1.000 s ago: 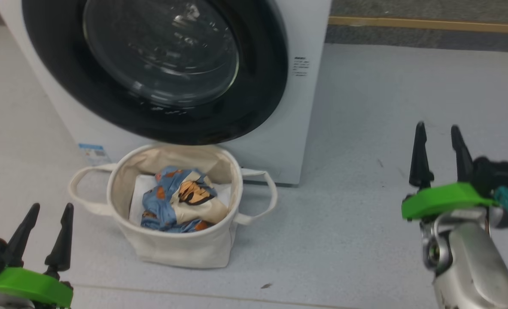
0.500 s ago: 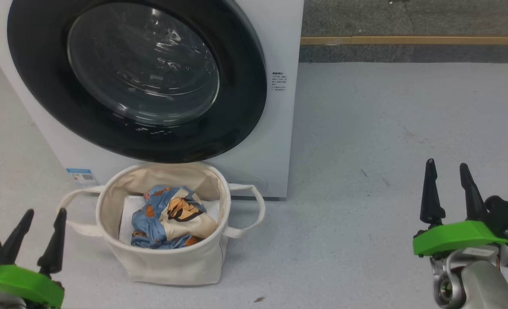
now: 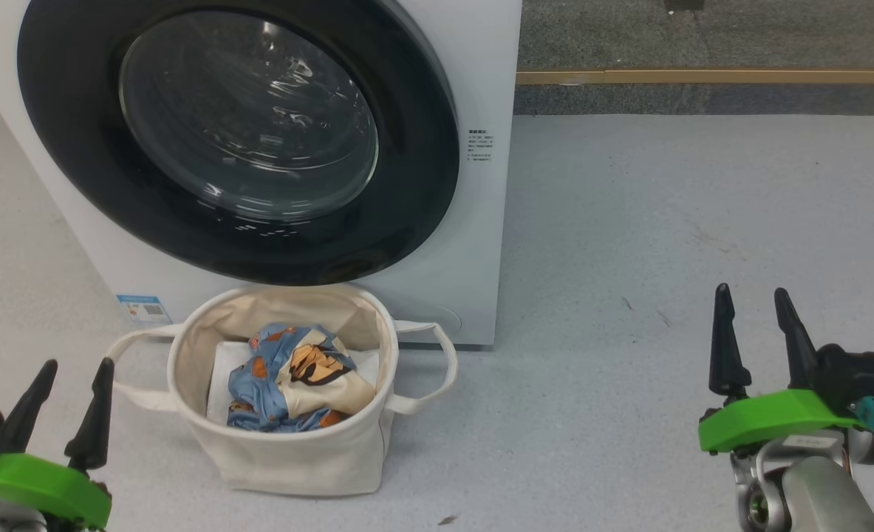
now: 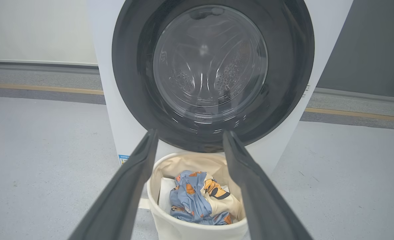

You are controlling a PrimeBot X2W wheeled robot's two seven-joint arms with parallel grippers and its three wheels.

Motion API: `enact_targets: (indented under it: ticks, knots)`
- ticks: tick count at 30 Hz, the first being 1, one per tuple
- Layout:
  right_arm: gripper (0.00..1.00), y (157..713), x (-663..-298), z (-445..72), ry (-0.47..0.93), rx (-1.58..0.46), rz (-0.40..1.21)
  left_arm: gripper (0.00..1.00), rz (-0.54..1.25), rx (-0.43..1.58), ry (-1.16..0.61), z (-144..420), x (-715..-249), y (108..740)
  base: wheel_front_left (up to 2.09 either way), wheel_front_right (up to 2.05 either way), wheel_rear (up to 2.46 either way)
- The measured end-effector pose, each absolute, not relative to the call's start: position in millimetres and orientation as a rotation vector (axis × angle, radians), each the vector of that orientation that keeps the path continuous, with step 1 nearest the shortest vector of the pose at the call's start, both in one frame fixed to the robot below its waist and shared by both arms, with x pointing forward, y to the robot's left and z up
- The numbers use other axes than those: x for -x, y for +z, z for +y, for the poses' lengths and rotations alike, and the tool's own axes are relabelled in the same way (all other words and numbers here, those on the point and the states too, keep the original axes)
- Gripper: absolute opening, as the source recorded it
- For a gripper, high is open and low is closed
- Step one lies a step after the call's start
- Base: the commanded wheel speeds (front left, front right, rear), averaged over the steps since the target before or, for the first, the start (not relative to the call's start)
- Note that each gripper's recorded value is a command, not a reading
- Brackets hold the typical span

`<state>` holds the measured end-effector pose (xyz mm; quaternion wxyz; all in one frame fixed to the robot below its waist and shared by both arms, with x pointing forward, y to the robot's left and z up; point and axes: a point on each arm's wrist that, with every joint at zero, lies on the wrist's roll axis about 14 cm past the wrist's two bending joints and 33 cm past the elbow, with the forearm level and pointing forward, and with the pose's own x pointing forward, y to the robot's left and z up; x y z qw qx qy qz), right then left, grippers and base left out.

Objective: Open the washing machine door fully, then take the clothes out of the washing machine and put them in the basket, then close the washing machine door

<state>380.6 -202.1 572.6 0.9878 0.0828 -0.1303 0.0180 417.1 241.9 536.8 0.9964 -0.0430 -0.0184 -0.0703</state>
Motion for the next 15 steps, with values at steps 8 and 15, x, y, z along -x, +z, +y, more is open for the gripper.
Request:
enact_targets:
  ticks: [8, 15]
  knots:
    - [1.00, 567.4, -381.0, -199.6, 0.043, -0.164, -0.244, 1.00, -0.025, 0.062, -0.159, 239.3, -414.7, 534.3, 0.00, 0.00, 0.00]
    - [1.00, 563.6, -381.0, -198.1, 0.047, -0.163, -0.232, 1.00, -0.026, 0.058, -0.159, 240.0, -414.1, 535.1, 0.00, 0.00, 0.00]
